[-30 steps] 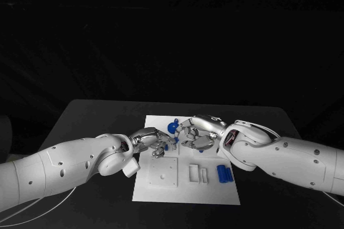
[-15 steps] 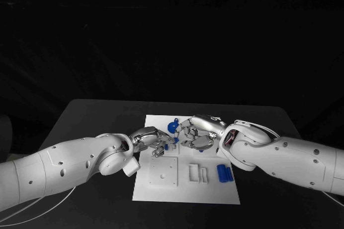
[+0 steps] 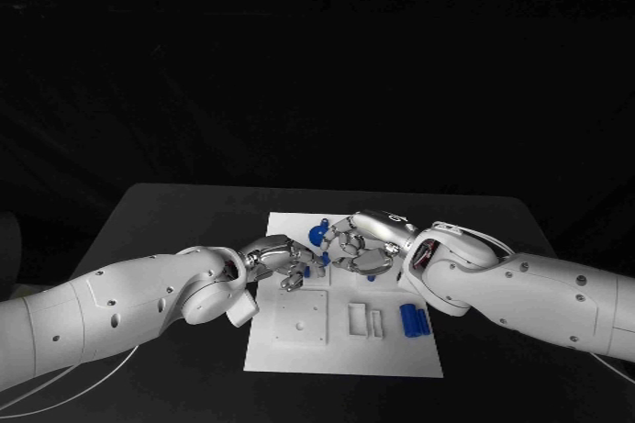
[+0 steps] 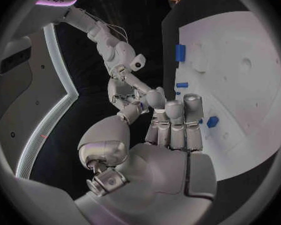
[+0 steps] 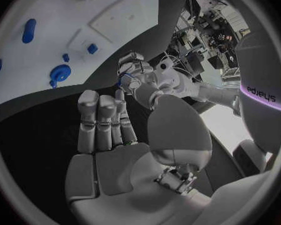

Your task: Assemble the parts on the task board

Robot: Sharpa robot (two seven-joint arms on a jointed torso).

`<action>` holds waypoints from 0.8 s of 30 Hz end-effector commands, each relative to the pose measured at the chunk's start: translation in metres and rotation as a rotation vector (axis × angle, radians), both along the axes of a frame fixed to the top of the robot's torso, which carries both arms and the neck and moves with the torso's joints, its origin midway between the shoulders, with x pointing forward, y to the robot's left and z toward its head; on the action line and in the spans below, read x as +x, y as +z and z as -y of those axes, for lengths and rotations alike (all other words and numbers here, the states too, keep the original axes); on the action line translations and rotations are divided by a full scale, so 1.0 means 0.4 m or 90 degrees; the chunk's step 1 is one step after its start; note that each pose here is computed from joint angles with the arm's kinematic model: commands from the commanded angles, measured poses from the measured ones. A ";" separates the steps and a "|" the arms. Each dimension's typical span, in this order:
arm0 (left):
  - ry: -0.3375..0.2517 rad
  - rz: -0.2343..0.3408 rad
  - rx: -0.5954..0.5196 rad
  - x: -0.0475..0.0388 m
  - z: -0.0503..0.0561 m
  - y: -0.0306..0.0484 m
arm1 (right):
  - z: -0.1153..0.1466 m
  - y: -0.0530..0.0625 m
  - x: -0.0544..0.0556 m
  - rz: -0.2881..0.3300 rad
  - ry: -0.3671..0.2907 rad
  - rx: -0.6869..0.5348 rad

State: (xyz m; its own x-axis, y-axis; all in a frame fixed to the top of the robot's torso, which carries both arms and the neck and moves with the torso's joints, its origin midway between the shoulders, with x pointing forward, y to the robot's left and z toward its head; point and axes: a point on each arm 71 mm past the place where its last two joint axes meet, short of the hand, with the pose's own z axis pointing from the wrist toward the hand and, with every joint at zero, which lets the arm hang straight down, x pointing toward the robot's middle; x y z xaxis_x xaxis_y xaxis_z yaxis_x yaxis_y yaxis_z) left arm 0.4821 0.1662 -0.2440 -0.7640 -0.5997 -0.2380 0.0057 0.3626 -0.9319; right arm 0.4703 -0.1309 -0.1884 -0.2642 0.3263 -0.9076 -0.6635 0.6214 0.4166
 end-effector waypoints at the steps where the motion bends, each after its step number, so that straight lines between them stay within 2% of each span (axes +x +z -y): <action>1: -0.014 0.001 -0.003 -0.003 0.007 0.003 | -0.001 -0.005 0.001 -0.005 -0.005 -0.011; 10: -0.008 0.004 -0.005 -0.001 0.006 0.004 | -0.011 -0.028 -0.005 -0.026 0.009 -0.035; 18: 0.000 0.004 -0.006 0.001 0.003 0.004 | -0.008 -0.031 -0.007 -0.027 0.010 -0.035; 24: 0.027 -0.001 -0.012 0.009 -0.008 0.004 | -0.005 -0.033 -0.010 -0.029 0.010 -0.036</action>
State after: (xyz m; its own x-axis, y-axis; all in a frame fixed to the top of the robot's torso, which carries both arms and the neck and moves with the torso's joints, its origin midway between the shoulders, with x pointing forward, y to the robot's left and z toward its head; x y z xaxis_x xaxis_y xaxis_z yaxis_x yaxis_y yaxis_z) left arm 0.4824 0.1671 -0.2448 -0.7614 -0.6029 -0.2382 0.0021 0.3652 -0.9309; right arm 0.4686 -0.1299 -0.1982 -0.2940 0.2953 -0.9091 -0.6489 0.6367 0.4166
